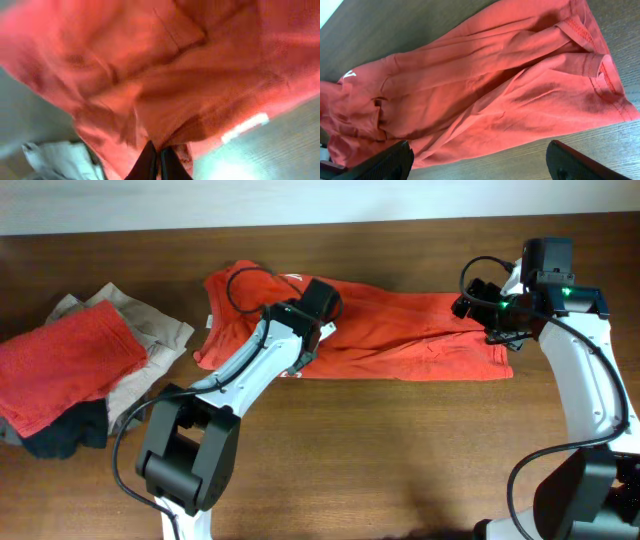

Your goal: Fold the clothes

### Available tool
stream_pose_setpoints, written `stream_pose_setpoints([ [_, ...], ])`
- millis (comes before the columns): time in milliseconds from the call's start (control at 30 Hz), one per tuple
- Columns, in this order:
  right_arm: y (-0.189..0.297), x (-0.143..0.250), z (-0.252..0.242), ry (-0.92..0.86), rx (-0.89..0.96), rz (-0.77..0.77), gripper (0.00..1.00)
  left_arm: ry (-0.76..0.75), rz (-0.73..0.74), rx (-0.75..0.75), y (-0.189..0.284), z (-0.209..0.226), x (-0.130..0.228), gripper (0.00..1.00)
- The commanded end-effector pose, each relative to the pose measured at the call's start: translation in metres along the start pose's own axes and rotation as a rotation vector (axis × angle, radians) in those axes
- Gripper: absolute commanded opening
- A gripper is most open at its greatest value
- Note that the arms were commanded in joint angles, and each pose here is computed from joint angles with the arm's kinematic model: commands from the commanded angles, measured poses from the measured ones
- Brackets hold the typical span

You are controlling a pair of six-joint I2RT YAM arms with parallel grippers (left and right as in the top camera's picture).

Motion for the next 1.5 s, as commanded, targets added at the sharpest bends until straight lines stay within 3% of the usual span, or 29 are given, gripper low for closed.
stream_pose_setpoints([
  [0,0.003,-0.005,-0.002,0.008,0.01,-0.019,0.9,-0.101,-0.041,-0.051,0.004,0.013,-0.012,0.03],
  [300,0.003,-0.004,-0.002,0.008,0.01,-0.017,0.9,-0.229,-0.167,-0.131,-0.005,0.04,-0.039,0.0],
  [367,0.003,-0.003,-0.002,0.007,0.013,-0.013,0.9,-0.231,-0.18,-0.128,-0.011,0.04,-0.042,0.04],
  [400,0.003,-0.003,-0.003,0.006,0.014,-0.01,0.89,-0.226,-0.181,-0.131,-0.014,0.042,-0.042,0.15],
  [433,0.003,-0.002,-0.003,0.005,0.016,-0.007,0.9,-0.22,-0.183,-0.136,-0.016,0.044,-0.042,0.32],
  [467,0.003,-0.001,-0.004,0.004,0.018,-0.005,0.9,-0.212,-0.184,-0.141,-0.018,0.046,-0.042,0.52],
  [500,0.003,-0.001,-0.004,0.004,0.019,-0.003,0.9,-0.198,-0.183,-0.149,-0.018,0.049,-0.042,0.84],
  [533,0.003,0.0,-0.004,0.003,0.021,0.0,0.9,-0.163,-0.176,-0.171,-0.018,0.054,-0.041,0.99],
  [700,0.003,0.002,-0.006,0.001,0.027,0.009,0.9,0.062,-0.088,-0.26,-0.002,0.08,-0.025,0.99],
  [867,0.003,0.002,-0.006,0.001,0.026,0.009,0.9,0.138,-0.066,-0.036,0.019,0.046,-0.015,0.99],
  [1033,0.003,0.002,-0.006,0.001,0.026,0.009,0.9,0.362,-0.023,0.179,0.009,0.001,-0.003,0.89],
  [1067,0.003,0.002,-0.006,0.001,0.026,0.009,0.9,0.385,-0.01,0.189,0.006,-0.004,-0.001,0.81],
  [1100,0.003,0.002,-0.006,0.001,0.026,0.009,0.9,0.411,0.002,0.194,0.001,-0.009,0.002,0.79],
  [1300,0.003,0.003,-0.006,0.0,0.028,0.013,0.9,0.451,0.017,0.16,-0.02,-0.019,0.01,0.67],
  [1467,0.003,0.005,-0.007,-0.003,0.034,0.022,0.9,0.436,-0.004,0.132,-0.032,-0.021,0.01,0.64],
])
Point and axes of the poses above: each gripper's point midway between its finger pads, its own y axis back along the fingers, its own z axis along the line the jaws close on, x = y × z, the point moved 1 cm from there along y, back along the fingers, and after that the axes turned 7 degrees about -y, right-handed, at the moved point
